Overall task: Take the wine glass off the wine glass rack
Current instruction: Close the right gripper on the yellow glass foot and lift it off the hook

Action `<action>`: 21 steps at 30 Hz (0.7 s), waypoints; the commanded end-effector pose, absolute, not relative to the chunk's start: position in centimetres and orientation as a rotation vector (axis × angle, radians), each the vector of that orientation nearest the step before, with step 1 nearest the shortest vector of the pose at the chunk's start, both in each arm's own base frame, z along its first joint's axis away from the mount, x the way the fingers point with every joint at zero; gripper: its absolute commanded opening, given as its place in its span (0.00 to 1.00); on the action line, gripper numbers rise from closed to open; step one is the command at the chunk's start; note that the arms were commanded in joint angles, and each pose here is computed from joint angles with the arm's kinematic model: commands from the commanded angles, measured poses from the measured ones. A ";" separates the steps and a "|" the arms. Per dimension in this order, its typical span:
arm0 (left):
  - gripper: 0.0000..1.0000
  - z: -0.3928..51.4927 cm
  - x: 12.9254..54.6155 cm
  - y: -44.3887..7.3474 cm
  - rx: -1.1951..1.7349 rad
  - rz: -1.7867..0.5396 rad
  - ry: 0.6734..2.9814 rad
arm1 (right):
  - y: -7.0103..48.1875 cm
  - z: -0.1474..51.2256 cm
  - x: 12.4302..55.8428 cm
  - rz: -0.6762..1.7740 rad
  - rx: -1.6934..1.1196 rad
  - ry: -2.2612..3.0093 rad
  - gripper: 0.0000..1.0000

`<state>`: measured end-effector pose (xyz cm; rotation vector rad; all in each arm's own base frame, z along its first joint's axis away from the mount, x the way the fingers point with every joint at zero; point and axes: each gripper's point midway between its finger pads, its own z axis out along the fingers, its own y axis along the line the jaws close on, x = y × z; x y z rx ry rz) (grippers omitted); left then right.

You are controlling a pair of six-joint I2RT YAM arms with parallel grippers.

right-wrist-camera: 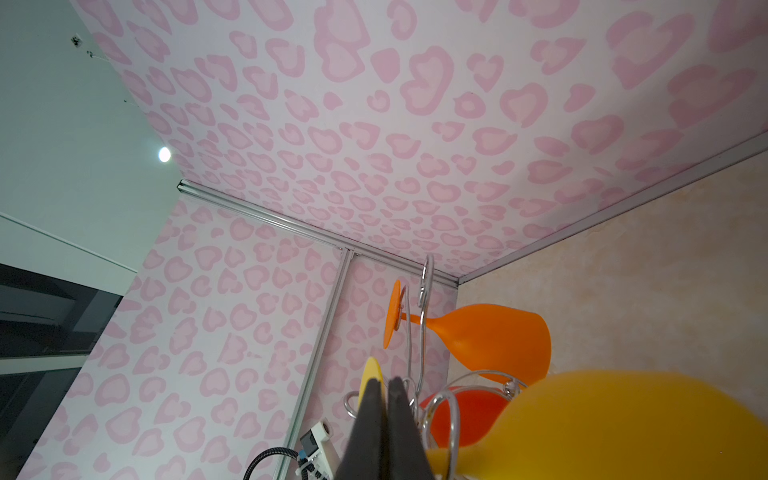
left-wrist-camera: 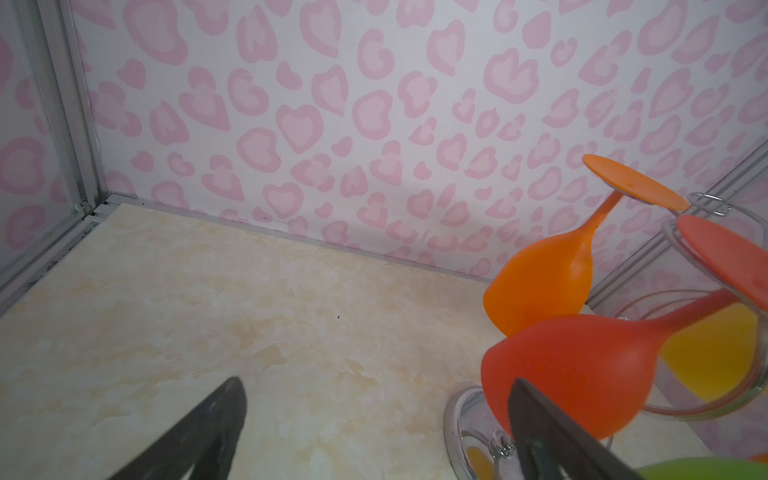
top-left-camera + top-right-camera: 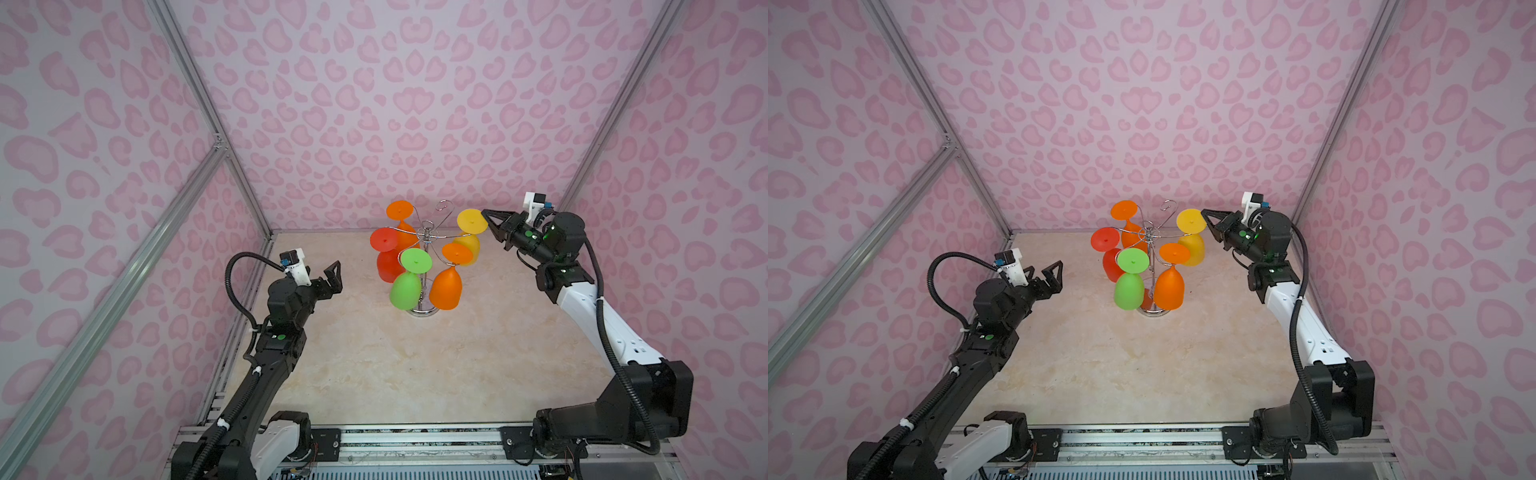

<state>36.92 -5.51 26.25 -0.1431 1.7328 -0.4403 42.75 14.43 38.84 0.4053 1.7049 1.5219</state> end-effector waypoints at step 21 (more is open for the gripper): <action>1.00 26.4 36.9 -5.5 -0.146 -0.444 1.719 | 18.2 39.5 42.0 1.594 0.305 1.728 0.00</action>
